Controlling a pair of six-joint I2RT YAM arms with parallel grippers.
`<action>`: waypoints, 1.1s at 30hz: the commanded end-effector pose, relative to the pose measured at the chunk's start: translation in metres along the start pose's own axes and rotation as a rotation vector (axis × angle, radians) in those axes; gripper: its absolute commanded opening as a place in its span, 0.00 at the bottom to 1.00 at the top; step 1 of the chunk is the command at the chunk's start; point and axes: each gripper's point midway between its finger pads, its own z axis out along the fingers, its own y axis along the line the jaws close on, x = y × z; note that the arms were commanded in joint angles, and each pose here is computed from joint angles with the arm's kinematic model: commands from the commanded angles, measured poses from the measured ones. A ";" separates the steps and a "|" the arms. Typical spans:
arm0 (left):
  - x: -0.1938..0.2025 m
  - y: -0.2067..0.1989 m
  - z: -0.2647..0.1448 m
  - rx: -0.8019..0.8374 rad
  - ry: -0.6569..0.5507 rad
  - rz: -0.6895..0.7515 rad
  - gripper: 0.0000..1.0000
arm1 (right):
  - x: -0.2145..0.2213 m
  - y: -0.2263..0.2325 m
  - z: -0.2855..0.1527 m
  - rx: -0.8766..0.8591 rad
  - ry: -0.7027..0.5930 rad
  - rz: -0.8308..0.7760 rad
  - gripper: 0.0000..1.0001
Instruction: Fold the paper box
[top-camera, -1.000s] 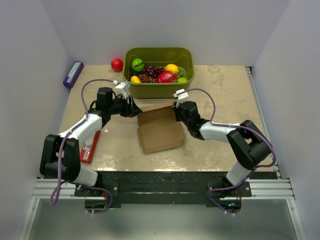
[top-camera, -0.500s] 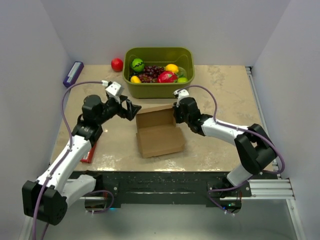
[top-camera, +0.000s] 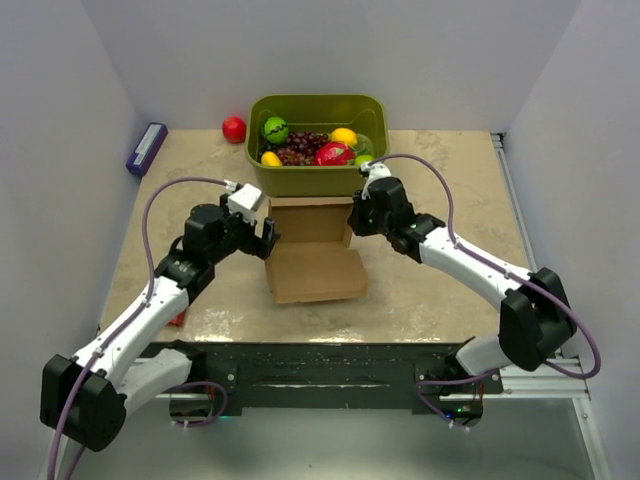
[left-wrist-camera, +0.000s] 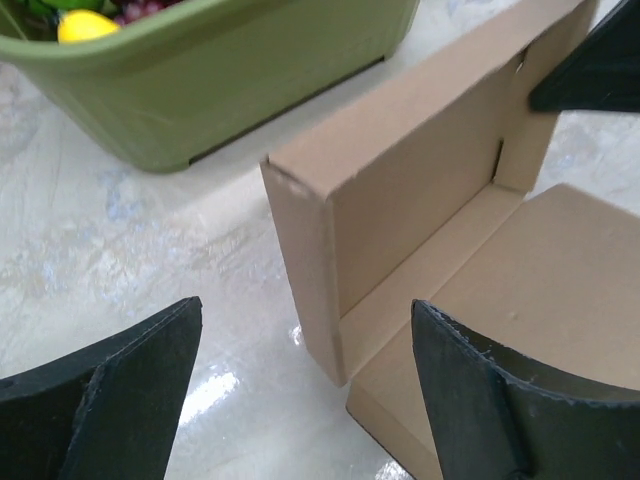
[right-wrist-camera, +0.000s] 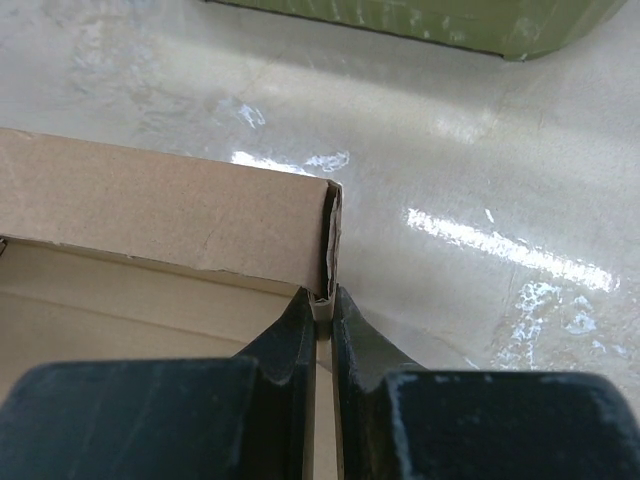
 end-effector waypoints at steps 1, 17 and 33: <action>-0.012 0.003 0.003 -0.009 -0.023 0.018 0.86 | -0.032 0.015 -0.018 -0.042 -0.057 0.048 0.00; -0.010 0.009 0.016 -0.053 -0.002 -0.055 0.24 | -0.038 0.013 -0.012 0.086 -0.066 0.012 0.00; -0.012 -0.004 0.015 -0.043 -0.020 -0.044 0.04 | -0.030 -0.012 0.014 0.331 -0.064 -0.006 0.00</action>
